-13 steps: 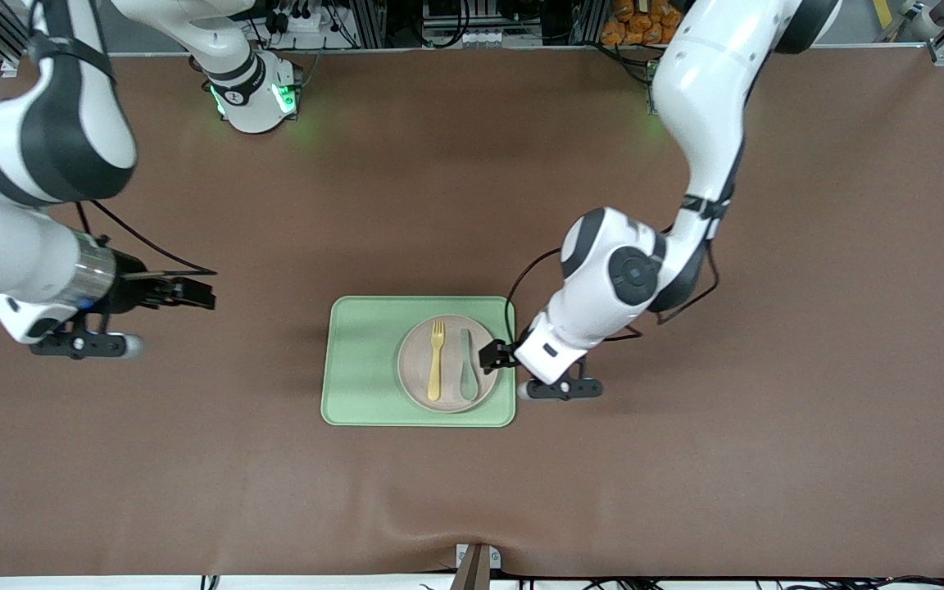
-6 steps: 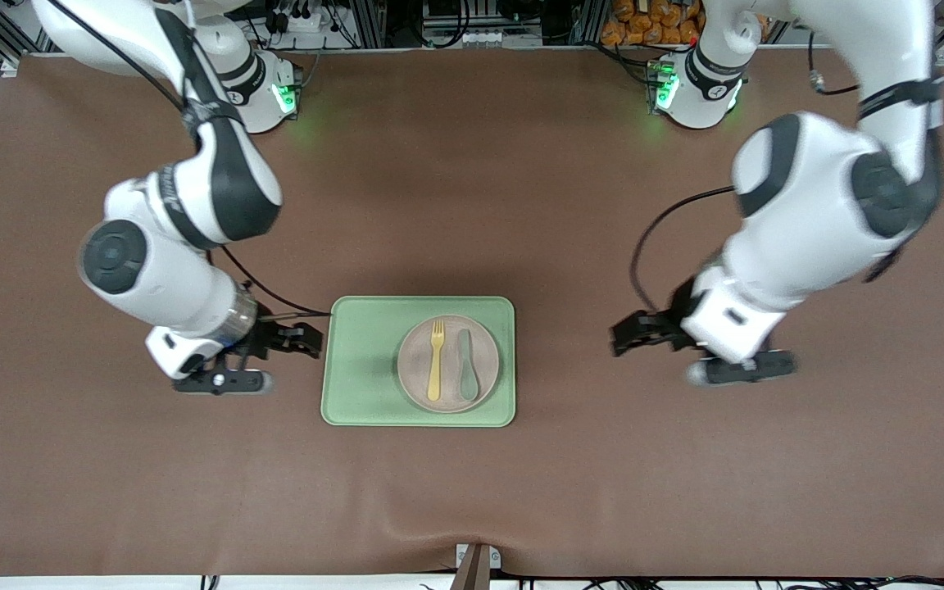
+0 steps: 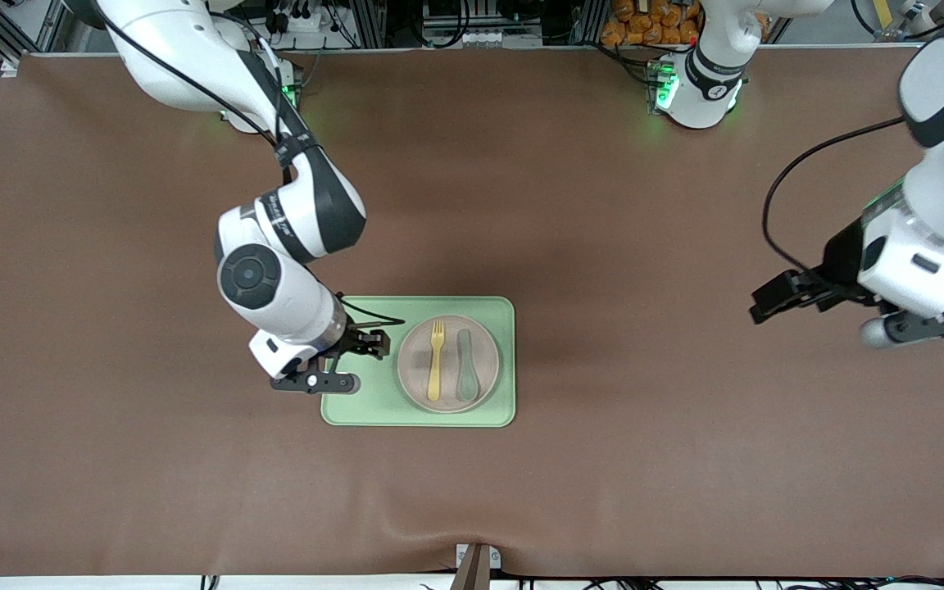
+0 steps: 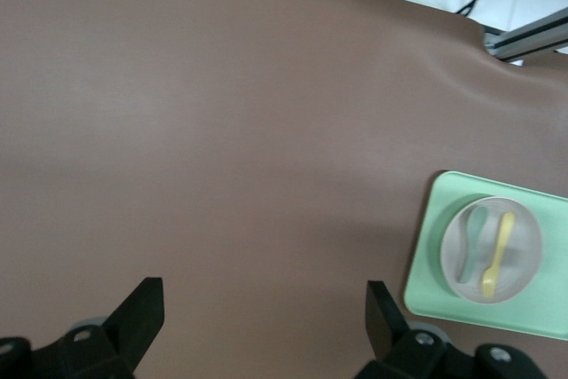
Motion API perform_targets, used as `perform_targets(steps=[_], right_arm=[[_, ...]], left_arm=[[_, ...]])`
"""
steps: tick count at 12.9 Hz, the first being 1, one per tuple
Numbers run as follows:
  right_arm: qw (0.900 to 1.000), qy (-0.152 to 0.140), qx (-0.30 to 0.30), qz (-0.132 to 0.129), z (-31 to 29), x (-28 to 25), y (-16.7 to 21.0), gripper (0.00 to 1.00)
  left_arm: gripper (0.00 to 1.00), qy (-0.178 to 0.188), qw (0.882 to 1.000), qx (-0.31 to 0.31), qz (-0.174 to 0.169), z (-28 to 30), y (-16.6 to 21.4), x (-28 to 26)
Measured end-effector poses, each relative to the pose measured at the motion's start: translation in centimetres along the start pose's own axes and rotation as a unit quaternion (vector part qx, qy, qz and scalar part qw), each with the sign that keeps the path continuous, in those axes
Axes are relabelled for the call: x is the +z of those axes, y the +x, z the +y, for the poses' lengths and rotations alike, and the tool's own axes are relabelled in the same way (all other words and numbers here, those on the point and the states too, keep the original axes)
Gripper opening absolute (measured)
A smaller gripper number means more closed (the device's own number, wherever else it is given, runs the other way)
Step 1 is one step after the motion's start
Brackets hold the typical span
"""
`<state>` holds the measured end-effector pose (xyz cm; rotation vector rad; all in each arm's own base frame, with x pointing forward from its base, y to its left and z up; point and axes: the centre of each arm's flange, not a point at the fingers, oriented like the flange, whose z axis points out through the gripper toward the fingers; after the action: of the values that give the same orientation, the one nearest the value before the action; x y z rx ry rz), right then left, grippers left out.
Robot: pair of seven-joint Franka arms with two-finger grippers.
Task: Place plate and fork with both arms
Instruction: 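Lower the right gripper onto the yellow fork on the plate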
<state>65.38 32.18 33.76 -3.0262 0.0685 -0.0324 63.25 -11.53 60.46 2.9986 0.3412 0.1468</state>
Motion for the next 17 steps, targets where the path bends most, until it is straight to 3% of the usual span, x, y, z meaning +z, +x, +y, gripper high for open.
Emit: perform_targets(steps=[6,9,17], right_arm=[[1.000,0.009,0.012,0.022,-3.3,6.9,-0.8,0.70],[1.000,0.007,0.011,0.017,-5.4,10.2,-1.9,0.58],[1.000,-0.001,0.013,0.012,-7.1,12.7,-2.8,0.52]], left_arm=[[1.00,0.022,0.999,-0.024,-0.030,-3.7,-0.5,-1.3],[1.00,0.024,0.999,-0.022,-0.037,-3.8,-1.1,-1.8],[1.00,0.021,0.999,-0.012,-0.039,-5.4,-5.2,-4.6]])
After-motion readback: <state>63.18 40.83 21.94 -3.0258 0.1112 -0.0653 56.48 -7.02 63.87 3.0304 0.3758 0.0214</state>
